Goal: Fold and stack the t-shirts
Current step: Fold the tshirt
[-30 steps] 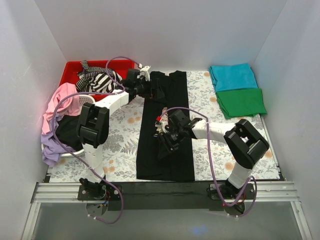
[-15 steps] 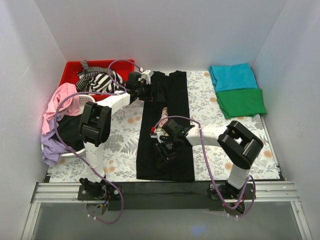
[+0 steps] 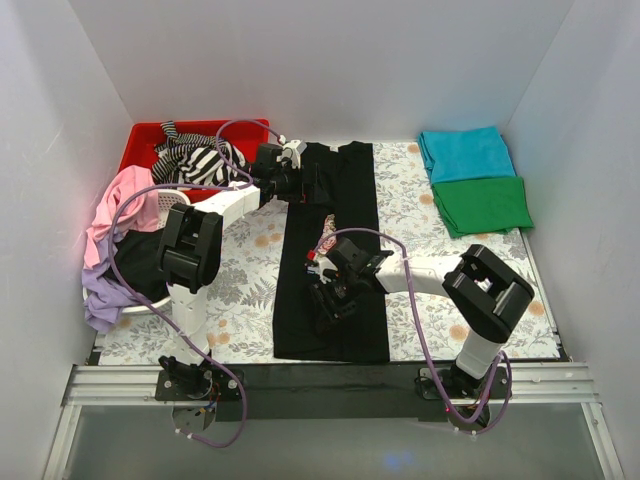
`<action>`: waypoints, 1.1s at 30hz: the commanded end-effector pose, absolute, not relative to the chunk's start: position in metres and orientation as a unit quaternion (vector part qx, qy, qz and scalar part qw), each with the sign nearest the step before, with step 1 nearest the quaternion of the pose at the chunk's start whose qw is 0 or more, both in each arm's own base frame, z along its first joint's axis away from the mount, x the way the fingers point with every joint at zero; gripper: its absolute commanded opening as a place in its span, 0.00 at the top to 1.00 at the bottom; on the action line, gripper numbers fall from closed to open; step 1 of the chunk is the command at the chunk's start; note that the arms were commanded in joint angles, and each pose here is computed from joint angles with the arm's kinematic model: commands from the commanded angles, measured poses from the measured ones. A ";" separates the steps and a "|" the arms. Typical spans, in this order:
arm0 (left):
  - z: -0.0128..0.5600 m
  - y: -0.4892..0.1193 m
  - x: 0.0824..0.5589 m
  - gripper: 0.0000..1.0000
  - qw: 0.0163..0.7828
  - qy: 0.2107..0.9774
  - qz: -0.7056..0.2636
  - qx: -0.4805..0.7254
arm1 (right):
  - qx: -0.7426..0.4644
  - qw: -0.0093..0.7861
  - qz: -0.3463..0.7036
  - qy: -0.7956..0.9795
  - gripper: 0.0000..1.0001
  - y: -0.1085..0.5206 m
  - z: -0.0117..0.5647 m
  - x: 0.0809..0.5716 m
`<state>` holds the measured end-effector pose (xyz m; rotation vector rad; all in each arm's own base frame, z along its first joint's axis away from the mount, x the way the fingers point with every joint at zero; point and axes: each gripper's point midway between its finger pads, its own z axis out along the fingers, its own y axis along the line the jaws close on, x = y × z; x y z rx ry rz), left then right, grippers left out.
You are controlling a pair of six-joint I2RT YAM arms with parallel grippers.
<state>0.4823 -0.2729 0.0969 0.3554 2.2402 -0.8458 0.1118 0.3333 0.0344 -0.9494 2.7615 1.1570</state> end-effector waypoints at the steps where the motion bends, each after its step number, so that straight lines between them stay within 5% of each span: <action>1: 0.112 -0.271 0.484 0.02 0.371 0.859 -0.323 0.145 | -0.301 0.004 0.357 0.884 0.52 0.330 0.032 0.112; 7: 0.110 -0.271 0.484 0.02 0.368 0.860 -0.322 0.147 | -0.309 -0.021 0.364 0.879 0.55 0.333 0.026 0.103; 15: 0.105 -0.272 0.484 0.02 0.361 0.862 -0.323 0.147 | -0.327 -0.040 0.381 0.864 0.70 0.341 0.029 0.092; 23: 0.100 -0.273 0.484 0.02 0.355 0.864 -0.325 0.148 | -0.331 -0.037 0.388 0.859 0.99 0.341 0.035 0.089; 33: 0.095 -0.273 0.486 0.02 0.351 0.867 -0.321 0.147 | -0.356 -0.030 0.423 0.832 0.99 0.339 0.076 0.068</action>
